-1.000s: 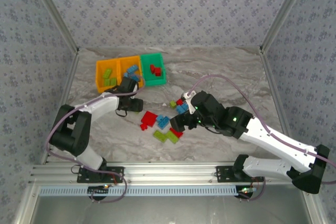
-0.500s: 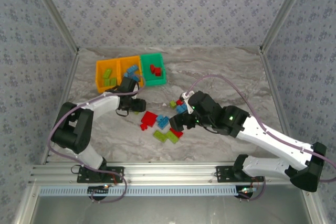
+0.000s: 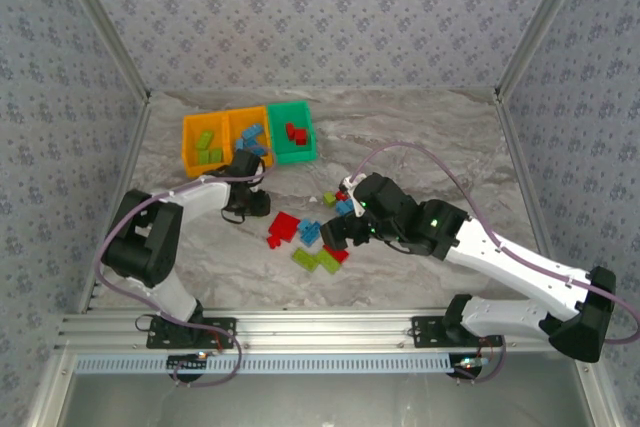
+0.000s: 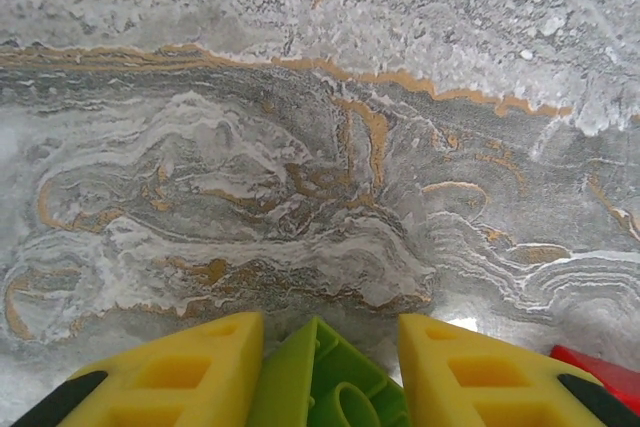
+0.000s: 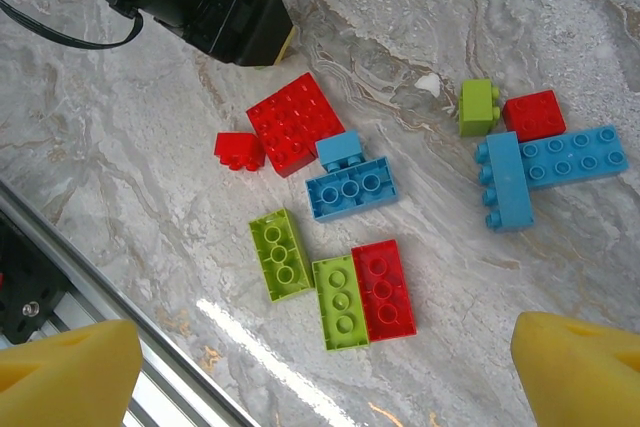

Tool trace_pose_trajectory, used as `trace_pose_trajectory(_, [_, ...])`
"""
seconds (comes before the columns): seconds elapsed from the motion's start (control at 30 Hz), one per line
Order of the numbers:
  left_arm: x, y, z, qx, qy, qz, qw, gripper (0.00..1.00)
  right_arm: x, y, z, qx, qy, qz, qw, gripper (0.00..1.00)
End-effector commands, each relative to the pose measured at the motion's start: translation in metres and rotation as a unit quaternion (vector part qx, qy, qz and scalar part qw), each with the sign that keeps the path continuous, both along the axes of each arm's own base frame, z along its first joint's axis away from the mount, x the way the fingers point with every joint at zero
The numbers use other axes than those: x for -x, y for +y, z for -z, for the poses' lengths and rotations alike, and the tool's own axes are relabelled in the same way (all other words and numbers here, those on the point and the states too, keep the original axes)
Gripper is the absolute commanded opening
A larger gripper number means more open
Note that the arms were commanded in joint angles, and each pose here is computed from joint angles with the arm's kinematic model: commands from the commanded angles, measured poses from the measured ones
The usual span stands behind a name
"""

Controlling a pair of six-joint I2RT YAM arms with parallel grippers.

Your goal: Sort the legos into containers by color

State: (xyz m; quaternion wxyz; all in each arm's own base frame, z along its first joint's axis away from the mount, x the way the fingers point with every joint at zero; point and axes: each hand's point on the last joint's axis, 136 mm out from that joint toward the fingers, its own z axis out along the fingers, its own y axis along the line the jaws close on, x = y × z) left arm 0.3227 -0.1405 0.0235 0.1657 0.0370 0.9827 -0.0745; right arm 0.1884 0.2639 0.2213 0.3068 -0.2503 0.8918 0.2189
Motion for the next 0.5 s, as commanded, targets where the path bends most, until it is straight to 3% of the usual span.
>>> trace_pose_trajectory(0.0, [-0.008, 0.002, -0.032, 0.005, -0.037, -0.019, 0.999, 0.29, -0.001, 0.006, -0.016, -0.021, -0.004, 0.001, 1.000, 0.98])
trace_pose_trajectory(0.23, [-0.077, 0.071, -0.112, -0.068, -0.158, -0.142, 0.975, 0.27, -0.005, 0.004, -0.017, -0.020, -0.013, 0.014, 1.000, 0.98])
trace_pose_trajectory(0.47, [-0.163, 0.132, -0.136, -0.072, -0.194, -0.232, 0.950, 0.28, -0.002, 0.000, -0.013, -0.016, -0.004, 0.016, 1.000, 0.98])
